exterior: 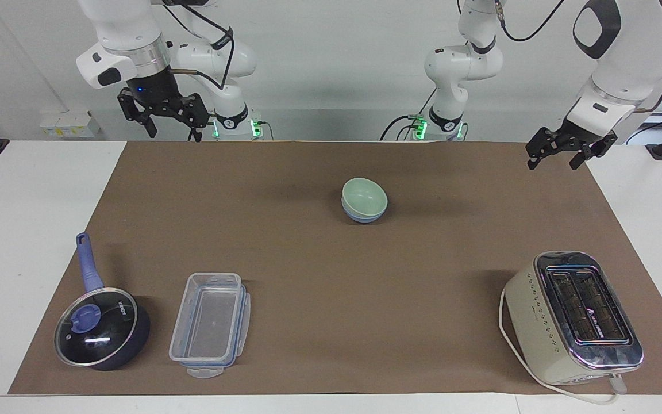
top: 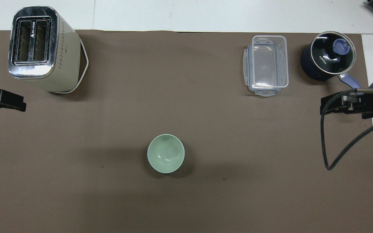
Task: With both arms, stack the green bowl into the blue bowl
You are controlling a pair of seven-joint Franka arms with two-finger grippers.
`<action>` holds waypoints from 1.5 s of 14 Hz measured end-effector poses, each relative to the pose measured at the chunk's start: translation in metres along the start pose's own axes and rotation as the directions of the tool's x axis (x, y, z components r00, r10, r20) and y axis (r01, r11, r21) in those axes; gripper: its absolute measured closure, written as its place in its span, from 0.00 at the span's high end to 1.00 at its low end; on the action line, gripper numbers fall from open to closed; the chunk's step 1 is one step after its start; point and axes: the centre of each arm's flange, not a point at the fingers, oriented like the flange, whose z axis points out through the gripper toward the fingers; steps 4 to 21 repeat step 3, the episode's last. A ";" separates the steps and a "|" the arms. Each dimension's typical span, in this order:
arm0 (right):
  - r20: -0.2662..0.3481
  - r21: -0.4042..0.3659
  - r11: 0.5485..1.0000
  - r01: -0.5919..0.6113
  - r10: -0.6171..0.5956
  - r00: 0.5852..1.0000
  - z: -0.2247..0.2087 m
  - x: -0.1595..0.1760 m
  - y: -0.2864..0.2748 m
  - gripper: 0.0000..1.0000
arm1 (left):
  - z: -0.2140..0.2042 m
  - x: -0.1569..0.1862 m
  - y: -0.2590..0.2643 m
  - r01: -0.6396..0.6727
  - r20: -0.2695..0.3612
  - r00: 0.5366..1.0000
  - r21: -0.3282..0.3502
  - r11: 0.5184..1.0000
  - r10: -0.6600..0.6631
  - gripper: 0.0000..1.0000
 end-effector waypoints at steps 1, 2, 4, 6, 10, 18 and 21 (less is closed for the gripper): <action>0.000 0.000 1.000 0.002 -0.002 1.000 0.000 0.000 0.000 1.00 | 0.000 0.000 0.000 0.000 0.000 1.000 0.000 1.000 0.000 1.00; 0.000 0.000 1.000 0.002 -0.002 1.000 0.000 0.000 0.000 1.00 | 0.000 0.000 0.000 0.000 0.000 1.000 0.000 1.000 0.000 1.00; 0.000 0.000 1.000 0.002 -0.002 1.000 0.000 0.000 0.000 1.00 | 0.000 0.000 0.000 0.000 0.000 1.000 0.000 1.000 0.000 1.00; 0.000 0.000 1.000 0.002 -0.002 1.000 0.000 0.000 0.000 1.00 | 0.000 0.000 0.000 0.000 0.000 1.000 0.000 1.000 0.000 1.00; 0.000 0.000 1.000 0.002 -0.002 1.000 0.000 0.000 0.000 1.00 | 0.000 0.000 0.000 0.000 0.000 1.000 0.000 1.000 0.000 1.00; 0.000 0.000 1.000 0.002 -0.002 1.000 0.000 0.000 0.000 1.00 | 0.000 0.000 0.000 0.000 0.000 1.000 0.000 1.000 0.000 1.00; 0.000 0.000 1.000 0.002 -0.002 1.000 0.000 0.000 0.000 1.00 | 0.000 0.000 0.000 0.000 0.000 1.000 0.000 1.000 0.000 1.00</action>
